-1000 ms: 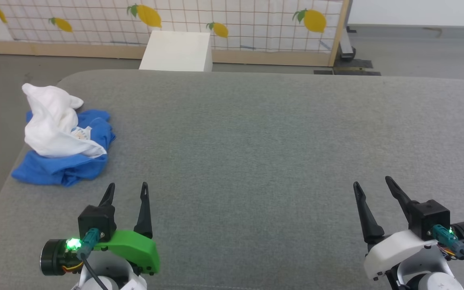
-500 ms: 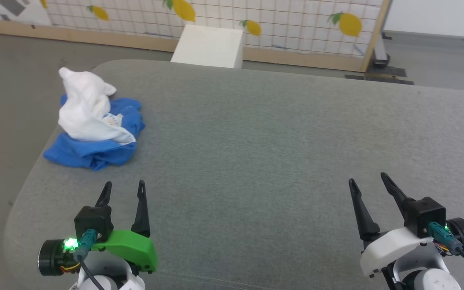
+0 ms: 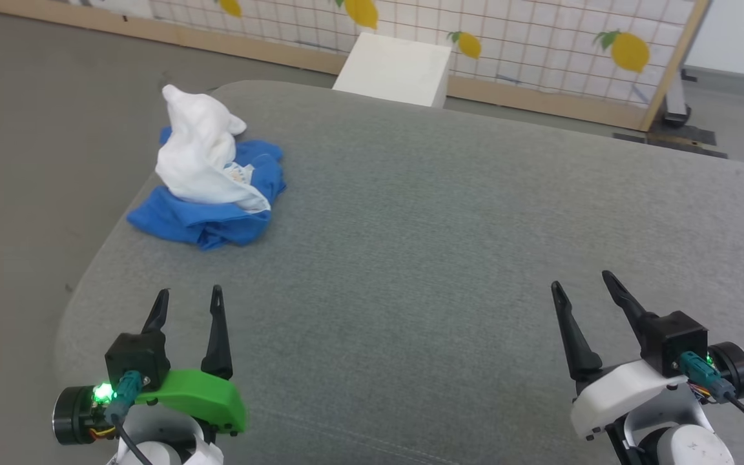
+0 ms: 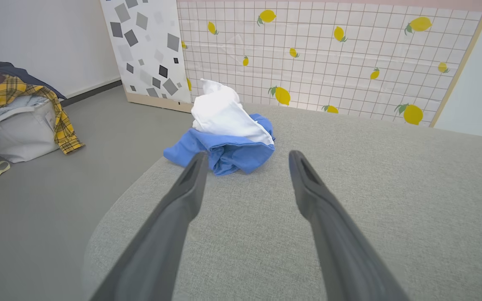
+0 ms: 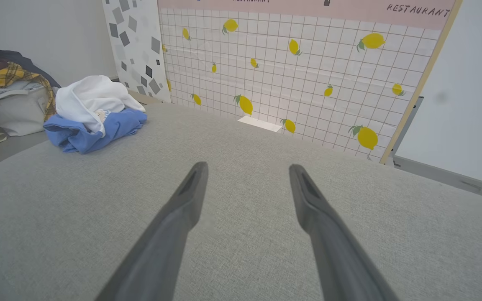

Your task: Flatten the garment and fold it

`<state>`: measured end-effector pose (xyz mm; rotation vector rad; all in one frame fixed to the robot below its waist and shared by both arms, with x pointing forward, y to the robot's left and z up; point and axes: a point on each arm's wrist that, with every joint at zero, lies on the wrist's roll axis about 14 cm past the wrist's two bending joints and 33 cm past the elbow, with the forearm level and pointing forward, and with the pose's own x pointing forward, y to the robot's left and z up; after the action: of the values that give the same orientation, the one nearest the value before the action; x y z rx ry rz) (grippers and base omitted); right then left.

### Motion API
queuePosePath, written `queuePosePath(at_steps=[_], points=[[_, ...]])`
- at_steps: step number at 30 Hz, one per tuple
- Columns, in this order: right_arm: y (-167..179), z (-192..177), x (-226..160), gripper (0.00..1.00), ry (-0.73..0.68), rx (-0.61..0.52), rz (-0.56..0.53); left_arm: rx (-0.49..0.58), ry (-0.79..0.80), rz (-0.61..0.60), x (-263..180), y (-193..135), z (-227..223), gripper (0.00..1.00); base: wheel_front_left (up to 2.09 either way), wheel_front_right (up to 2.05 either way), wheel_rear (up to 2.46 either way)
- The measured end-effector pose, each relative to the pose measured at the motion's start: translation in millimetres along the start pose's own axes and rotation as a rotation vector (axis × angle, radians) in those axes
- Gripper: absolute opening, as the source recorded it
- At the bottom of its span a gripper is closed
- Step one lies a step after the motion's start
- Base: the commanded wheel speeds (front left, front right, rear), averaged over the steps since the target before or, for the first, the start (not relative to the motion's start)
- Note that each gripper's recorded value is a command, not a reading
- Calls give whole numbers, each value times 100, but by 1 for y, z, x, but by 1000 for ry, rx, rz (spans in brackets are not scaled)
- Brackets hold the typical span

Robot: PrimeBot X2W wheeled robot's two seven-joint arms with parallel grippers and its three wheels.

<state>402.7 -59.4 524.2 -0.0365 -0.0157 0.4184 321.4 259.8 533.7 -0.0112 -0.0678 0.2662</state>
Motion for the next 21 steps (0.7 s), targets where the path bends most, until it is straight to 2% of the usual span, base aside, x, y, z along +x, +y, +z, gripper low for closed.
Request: queuePosePath(at_steps=[21], points=[[43,3,27,100,-21,13,135,-2,-30,150,-24,48,4,100,-1,-1,-1]])
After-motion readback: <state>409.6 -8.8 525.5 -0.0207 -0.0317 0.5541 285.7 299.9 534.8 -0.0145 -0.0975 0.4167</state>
